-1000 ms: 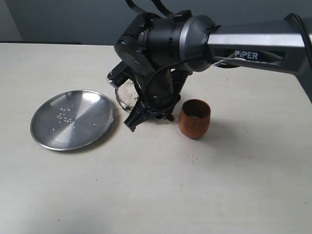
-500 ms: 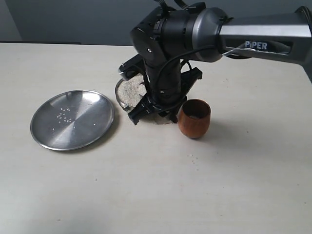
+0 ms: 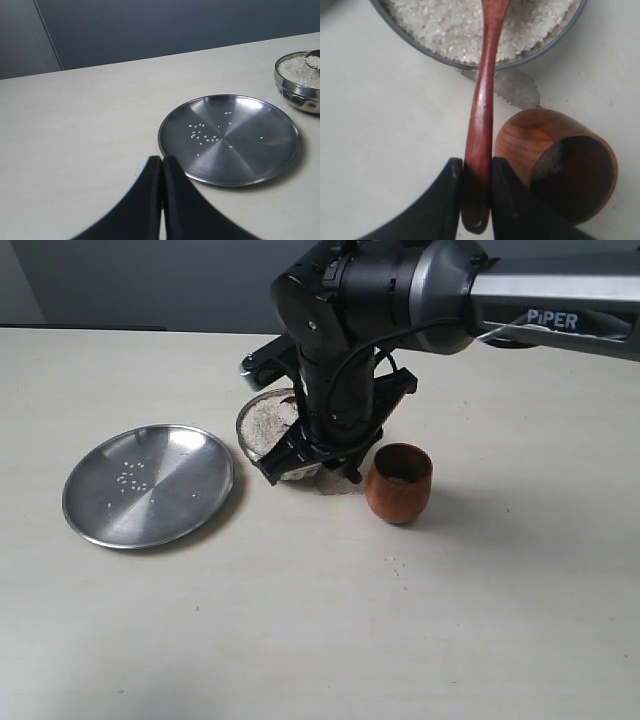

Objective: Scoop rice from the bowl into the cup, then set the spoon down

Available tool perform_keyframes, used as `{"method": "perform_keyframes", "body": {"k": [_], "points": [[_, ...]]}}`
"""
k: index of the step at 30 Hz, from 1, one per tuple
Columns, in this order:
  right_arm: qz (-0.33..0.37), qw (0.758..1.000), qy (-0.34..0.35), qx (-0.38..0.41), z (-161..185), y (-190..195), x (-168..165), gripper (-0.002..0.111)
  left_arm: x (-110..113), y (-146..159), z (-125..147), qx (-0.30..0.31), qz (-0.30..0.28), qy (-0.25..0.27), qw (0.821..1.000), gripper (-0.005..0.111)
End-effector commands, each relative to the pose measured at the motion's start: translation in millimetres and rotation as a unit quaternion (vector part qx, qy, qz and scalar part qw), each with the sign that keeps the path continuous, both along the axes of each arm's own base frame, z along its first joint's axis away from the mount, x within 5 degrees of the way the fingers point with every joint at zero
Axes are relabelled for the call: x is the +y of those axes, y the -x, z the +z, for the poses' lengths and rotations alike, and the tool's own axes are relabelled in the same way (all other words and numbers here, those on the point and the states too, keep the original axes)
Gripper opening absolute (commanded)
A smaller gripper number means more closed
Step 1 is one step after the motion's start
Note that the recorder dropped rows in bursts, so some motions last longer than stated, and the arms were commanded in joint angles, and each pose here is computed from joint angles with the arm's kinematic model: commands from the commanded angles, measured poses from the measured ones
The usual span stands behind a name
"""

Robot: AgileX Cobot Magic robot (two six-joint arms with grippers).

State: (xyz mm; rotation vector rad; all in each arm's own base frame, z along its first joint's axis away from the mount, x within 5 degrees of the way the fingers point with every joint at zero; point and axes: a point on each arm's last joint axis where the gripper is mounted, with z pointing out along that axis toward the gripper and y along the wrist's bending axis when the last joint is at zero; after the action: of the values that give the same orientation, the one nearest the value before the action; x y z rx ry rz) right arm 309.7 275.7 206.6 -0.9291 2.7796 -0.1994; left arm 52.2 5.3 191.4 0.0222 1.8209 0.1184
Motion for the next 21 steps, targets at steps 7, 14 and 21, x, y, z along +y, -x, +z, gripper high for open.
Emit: {"method": "perform_keyframes", "body": {"k": [7,14,21], "points": [[-0.009,1.0,-0.014,0.004,7.7,0.7,-1.2,-0.001,0.2,0.1,-0.5,-0.002,0.001,-0.002,1.0,0.0],[-0.035,0.999,-0.032,0.024,6.8,-2.4,-6.1,-0.001,0.2,0.1,-0.5,-0.002,0.001,-0.002,1.0,0.0],[-0.061,0.995,-0.065,0.049,6.2,-7.4,-11.6,-0.001,0.2,0.1,-0.5,-0.002,0.001,-0.002,1.0,0.0]]}}
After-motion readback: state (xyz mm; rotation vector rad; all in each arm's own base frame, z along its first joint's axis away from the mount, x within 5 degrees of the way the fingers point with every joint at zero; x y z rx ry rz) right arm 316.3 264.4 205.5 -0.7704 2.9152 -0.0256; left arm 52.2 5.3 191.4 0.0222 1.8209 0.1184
